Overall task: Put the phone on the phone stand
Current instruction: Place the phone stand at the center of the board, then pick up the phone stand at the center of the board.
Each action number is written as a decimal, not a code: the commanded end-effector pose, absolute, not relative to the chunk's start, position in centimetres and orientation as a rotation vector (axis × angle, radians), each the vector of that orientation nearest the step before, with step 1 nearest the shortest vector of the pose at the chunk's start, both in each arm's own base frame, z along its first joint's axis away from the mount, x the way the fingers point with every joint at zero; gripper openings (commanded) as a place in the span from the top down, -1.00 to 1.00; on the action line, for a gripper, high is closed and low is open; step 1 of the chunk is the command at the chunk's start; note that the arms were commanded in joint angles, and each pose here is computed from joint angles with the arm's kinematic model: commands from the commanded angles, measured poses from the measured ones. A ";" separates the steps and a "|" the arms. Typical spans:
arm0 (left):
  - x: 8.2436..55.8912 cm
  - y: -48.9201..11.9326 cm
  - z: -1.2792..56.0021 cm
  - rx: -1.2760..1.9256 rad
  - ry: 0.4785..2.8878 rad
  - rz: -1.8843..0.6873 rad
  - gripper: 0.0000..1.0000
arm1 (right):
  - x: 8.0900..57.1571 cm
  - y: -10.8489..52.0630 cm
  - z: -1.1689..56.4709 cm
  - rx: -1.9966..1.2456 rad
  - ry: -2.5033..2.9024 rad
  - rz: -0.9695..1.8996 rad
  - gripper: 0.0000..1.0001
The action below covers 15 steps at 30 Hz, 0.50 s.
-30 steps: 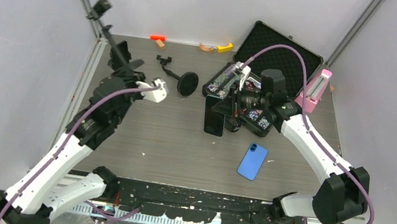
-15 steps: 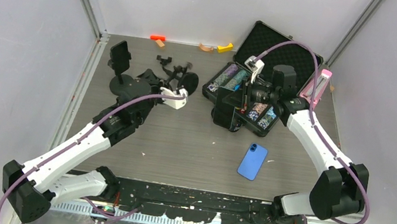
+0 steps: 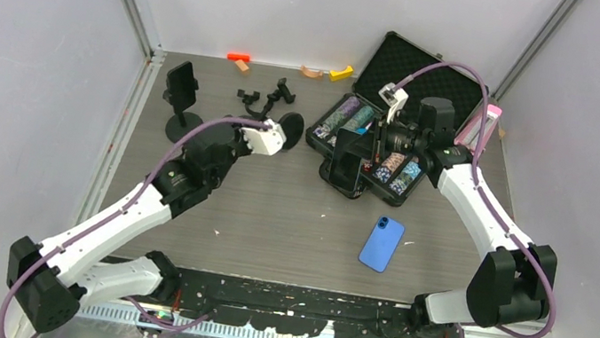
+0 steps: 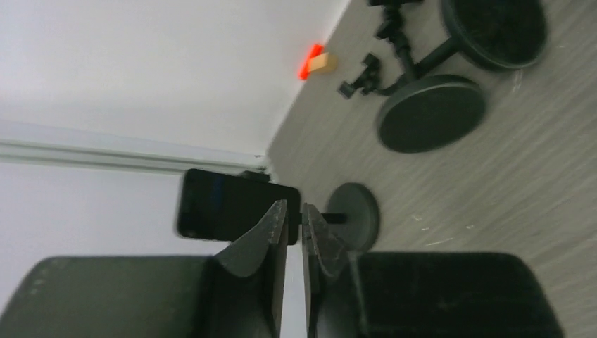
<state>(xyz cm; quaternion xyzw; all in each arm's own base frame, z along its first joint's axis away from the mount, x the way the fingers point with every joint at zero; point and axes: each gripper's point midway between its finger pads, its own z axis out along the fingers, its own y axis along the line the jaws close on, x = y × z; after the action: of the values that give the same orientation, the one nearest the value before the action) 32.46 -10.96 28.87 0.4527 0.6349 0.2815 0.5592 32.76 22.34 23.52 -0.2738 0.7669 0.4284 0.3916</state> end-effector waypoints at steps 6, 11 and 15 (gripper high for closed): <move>37.6 -15.2 24.6 0.766 1.868 0.227 -0.03 | 33.2 23.0 26.2 -0.722 1.852 1.126 1.00; 44.5 -16.1 23.6 0.665 2.025 0.133 -0.28 | 32.8 22.9 26.8 -0.730 1.832 1.130 0.99; 49.4 -16.6 19.7 0.636 2.169 0.109 -0.38 | 32.4 23.1 26.9 -0.730 1.818 1.157 1.00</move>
<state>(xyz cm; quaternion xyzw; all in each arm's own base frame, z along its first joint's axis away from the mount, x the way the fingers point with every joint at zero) 47.37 -15.73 22.57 0.2855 0.8282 0.0923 0.4734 32.59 22.61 23.40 -0.2686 0.7668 0.4415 0.3806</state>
